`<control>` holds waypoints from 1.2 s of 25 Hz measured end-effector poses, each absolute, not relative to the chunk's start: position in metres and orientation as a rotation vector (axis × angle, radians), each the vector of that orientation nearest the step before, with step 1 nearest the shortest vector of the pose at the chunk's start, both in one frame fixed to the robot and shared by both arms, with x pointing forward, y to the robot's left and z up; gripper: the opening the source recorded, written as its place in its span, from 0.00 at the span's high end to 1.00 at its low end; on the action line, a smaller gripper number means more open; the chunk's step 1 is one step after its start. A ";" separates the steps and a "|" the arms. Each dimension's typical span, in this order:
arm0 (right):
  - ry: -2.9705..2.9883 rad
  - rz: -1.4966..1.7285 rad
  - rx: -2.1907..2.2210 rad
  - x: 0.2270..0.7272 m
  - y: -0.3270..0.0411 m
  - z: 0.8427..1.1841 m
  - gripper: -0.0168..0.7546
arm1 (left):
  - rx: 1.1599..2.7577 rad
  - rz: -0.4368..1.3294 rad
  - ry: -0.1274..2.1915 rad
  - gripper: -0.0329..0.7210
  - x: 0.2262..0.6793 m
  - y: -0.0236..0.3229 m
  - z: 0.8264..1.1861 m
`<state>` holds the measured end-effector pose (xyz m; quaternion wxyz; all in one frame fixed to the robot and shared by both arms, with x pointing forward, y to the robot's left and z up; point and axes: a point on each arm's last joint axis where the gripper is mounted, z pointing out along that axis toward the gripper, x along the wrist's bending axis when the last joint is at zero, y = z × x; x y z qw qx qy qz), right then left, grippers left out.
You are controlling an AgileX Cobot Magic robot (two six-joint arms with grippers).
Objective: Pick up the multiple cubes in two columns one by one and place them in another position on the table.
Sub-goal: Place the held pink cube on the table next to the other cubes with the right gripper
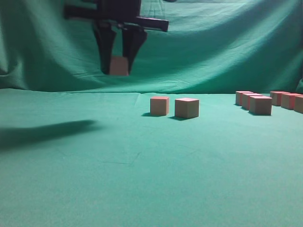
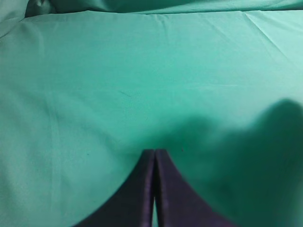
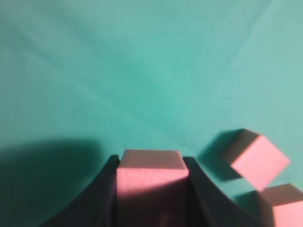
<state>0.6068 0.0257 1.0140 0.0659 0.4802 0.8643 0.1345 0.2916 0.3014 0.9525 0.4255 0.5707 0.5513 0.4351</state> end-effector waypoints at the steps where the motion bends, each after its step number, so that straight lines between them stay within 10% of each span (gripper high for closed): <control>1: 2.571 0.375 1.467 0.610 0.024 1.009 0.64 | 1.427 1.088 1.378 0.96 0.292 0.301 0.953; 30: 2.402 0.304 1.567 0.632 0.029 0.950 0.64 | 1.427 1.088 1.378 0.96 0.292 0.301 0.953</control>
